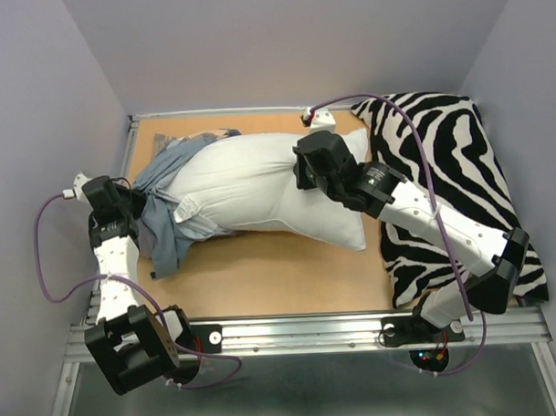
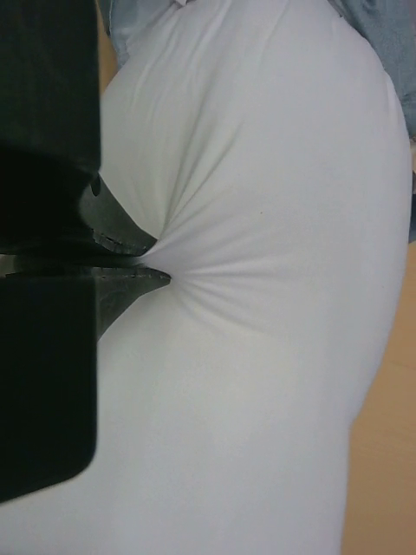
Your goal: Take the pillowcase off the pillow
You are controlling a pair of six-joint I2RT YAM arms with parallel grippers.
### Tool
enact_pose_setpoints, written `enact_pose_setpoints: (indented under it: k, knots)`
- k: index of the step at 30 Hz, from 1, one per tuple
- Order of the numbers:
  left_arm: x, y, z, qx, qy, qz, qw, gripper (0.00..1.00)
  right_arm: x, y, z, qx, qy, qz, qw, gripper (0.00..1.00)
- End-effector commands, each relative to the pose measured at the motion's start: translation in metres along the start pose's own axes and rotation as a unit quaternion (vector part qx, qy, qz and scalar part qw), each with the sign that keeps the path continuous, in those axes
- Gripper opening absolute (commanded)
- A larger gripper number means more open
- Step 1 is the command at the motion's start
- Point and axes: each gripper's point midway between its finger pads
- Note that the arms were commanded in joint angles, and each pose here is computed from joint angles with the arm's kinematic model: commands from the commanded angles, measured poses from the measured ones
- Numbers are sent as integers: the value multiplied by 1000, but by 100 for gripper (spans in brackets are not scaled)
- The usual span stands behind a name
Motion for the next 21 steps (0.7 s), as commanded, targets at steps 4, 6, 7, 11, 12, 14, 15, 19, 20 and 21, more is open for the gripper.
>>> enact_pose_setpoints:
  k: [4, 6, 7, 11, 12, 14, 15, 19, 20, 21]
  knots:
    - [48, 2, 87, -147, 23, 114, 982, 0, -58, 72, 130, -147, -12, -119, 982, 1]
    - [52, -2, 90, -149, 24, 123, 981, 0, -63, 85, 142, -158, -17, -127, 979, 1]
    - [53, -2, 90, -148, 25, 124, 981, 0, -64, 96, 153, -171, -24, -124, 977, 1]
    - [57, -8, 93, -149, 24, 133, 980, 0, -77, 127, 177, -204, -36, -137, 969, 1]
    - [57, -8, 95, -150, 25, 133, 979, 0, -83, 137, 183, -214, -40, -147, 965, 1]
    - [59, -11, 99, -151, 26, 136, 979, 0, -91, 151, 192, -229, -41, -159, 960, 1]
    - [54, -11, 103, -153, 26, 131, 979, 0, -94, 156, 195, -231, -39, -162, 958, 0]
    - [37, -17, 110, -143, 15, 98, 985, 0, -87, 146, 182, -207, -27, -141, 968, 0]
    - [26, -19, 112, -145, 8, 81, 986, 0, -82, 139, 175, -196, -31, -132, 971, 1]
    - [15, -21, 111, -139, -8, 64, 988, 0, -75, 125, 158, -171, -21, -116, 978, 1]
Point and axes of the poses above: each gripper's point midway between its finger pads, its own y axis back along the fingers, its own x axis along the line the jaws close on, z = x × y, and after that the axes turned 5 degrees about -y, right-handed
